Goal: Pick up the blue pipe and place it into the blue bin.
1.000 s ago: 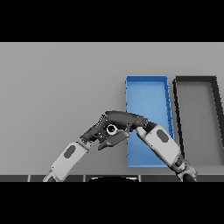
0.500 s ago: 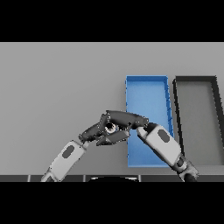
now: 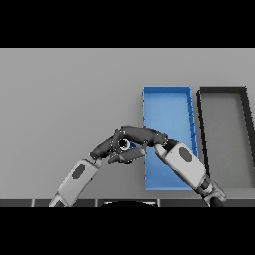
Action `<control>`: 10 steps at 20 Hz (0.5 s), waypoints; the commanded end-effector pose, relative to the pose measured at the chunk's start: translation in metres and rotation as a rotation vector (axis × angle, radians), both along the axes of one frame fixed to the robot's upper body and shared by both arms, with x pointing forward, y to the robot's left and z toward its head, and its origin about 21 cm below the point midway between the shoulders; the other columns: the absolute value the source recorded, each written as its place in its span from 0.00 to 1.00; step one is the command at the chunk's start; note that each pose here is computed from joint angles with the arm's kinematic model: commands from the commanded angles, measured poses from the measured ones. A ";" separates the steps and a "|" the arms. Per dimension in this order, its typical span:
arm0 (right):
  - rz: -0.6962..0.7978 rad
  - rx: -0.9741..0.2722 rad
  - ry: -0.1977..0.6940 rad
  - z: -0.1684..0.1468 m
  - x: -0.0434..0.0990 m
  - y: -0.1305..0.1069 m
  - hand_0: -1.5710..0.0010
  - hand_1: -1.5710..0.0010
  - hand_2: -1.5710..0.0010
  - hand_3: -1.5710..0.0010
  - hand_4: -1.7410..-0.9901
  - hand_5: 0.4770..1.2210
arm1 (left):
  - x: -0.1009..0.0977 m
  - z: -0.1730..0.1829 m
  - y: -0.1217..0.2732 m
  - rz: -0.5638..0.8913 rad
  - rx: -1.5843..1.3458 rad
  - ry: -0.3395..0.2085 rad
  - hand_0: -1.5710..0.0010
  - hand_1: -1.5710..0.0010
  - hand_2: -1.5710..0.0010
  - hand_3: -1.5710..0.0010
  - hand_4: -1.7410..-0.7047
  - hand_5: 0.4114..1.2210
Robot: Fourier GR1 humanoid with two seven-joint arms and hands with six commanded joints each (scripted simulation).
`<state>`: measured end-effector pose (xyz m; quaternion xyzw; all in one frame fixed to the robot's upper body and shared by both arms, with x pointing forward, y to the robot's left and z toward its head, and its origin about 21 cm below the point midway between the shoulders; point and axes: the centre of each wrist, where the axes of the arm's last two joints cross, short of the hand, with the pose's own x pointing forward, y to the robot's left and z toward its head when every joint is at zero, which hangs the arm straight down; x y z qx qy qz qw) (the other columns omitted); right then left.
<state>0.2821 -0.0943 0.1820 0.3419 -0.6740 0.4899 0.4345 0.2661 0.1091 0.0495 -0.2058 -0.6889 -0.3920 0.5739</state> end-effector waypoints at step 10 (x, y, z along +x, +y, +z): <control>0.022 0.151 0.239 0.074 0.008 -0.009 0.00 0.00 0.00 0.00 0.33 1.00 | -0.010 -0.001 0.000 0.021 0.010 0.067 1.00 1.00 1.00 1.00 0.79 0.11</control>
